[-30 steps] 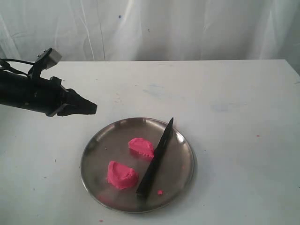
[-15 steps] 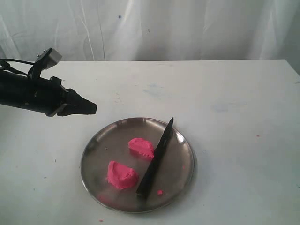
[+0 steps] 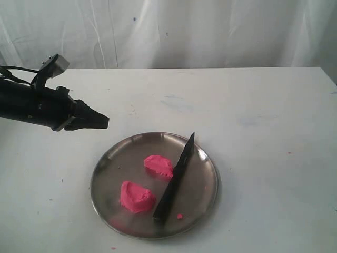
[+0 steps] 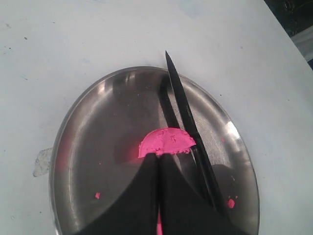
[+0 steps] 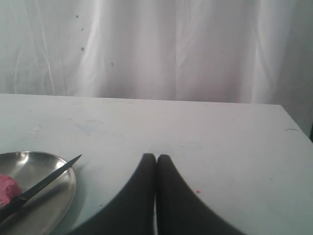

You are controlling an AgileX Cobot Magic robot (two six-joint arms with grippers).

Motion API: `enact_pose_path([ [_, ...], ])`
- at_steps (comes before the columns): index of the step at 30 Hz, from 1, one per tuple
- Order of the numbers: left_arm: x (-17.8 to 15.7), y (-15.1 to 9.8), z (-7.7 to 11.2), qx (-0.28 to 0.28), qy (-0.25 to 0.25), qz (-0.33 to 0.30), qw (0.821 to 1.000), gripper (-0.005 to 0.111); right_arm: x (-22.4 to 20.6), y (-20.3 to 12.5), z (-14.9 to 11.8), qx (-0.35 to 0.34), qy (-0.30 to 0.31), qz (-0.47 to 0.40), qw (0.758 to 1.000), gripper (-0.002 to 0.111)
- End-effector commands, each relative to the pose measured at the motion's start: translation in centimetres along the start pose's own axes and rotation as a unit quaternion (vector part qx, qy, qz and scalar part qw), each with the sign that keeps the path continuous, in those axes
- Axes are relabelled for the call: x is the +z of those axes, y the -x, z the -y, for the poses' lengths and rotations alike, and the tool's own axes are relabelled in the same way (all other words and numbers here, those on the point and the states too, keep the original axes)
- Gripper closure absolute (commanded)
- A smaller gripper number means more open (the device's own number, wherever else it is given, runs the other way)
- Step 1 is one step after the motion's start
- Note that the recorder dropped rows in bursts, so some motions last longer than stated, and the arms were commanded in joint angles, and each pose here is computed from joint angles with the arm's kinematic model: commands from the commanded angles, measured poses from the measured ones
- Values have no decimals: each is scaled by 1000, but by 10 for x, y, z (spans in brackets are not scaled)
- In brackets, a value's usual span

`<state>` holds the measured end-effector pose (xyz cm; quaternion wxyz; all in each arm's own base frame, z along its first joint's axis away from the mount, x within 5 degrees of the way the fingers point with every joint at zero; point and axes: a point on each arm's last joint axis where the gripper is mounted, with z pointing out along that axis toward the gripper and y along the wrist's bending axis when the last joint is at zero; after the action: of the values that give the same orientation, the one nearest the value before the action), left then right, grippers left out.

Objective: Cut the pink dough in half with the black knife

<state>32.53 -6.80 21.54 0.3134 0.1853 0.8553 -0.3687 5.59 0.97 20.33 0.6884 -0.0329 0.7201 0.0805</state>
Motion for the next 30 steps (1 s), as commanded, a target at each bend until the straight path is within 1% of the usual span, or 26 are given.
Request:
enact_pose_path([
  [1,0,-1,3,-6,-8,3,1000,107,0,-2,3,-4,-28,-2,1000,108],
  [9,0,-1,3,-6,-8,3,1000,107,-1,-2,8,-9,-72,0,997,108],
  [11,0,-1,3,-6,-8,3,1000,107,-1,0,9,-10,-75,8,997,108],
  [18,0,-1,3,-6,-8,3,1000,107,-1,-4,9,-9,-74,-10,997,108],
  [21,0,-1,3,-6,-8,3,1000,107,-1,-4,7,-10,-64,-10,998,108],
  [26,0,-1,3,-6,-8,3,1000,107,0,-3,2,-15,-18,-10,1000,108],
  [30,0,-1,3,-6,-8,3,1000,107,0,-3,2,-21,-17,-10,1000,108],
])
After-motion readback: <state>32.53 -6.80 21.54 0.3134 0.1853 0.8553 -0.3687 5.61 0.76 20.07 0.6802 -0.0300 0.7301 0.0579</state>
